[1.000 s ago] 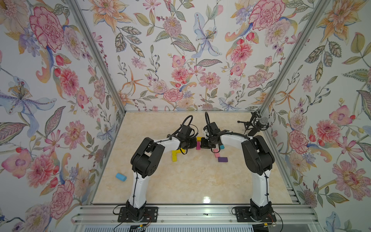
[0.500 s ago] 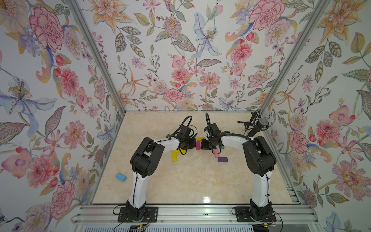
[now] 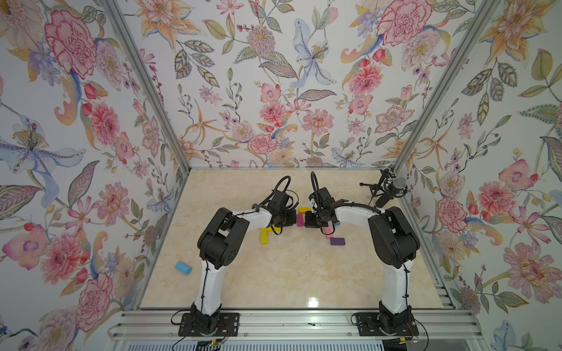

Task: Assemble the letter p with building blocks
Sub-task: Assemble the building block at the center of the board.

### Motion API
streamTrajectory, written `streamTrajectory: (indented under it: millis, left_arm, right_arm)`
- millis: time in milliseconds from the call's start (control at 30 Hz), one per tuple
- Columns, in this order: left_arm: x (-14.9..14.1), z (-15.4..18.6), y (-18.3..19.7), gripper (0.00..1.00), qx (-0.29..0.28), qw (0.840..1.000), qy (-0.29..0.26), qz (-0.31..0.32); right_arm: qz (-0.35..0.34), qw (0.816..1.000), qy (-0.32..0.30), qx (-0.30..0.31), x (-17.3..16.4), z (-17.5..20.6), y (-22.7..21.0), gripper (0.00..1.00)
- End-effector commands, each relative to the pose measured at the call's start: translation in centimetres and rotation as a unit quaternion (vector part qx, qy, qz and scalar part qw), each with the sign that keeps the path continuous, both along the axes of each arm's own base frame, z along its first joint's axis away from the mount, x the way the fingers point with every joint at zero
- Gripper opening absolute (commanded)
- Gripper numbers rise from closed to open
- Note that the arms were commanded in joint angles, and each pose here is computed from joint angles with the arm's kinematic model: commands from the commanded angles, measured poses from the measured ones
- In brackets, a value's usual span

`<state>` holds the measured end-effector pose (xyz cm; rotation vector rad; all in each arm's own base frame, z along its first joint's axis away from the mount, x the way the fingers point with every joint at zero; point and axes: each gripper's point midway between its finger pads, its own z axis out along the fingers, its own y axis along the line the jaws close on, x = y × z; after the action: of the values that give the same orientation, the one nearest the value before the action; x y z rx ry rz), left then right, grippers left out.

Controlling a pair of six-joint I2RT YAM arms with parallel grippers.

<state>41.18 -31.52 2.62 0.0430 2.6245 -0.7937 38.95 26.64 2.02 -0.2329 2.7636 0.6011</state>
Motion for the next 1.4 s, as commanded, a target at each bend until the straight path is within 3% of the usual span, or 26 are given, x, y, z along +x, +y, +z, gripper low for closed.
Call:
streamTrajectory:
  millis: [0,667,1367]
  left_arm:
    - [0.0,-1.3,-0.1,0.00,0.002,1.000,0.008,-0.006]
    - [0.6,-1.4,-1.6,0.00,-0.009,1.000,0.012,-0.009]
    - [-1.3,-1.2,0.1,0.00,0.010,1.000,0.014,-0.013]
  right_arm:
    - [-0.010,0.999,0.024,-0.024,-0.6,-1.1,-0.7,0.00]
    - [-0.006,0.999,0.030,-0.013,0.3,-1.6,0.2,0.00]
    - [-0.016,0.999,0.025,-0.014,1.3,-1.5,-0.4,0.00]
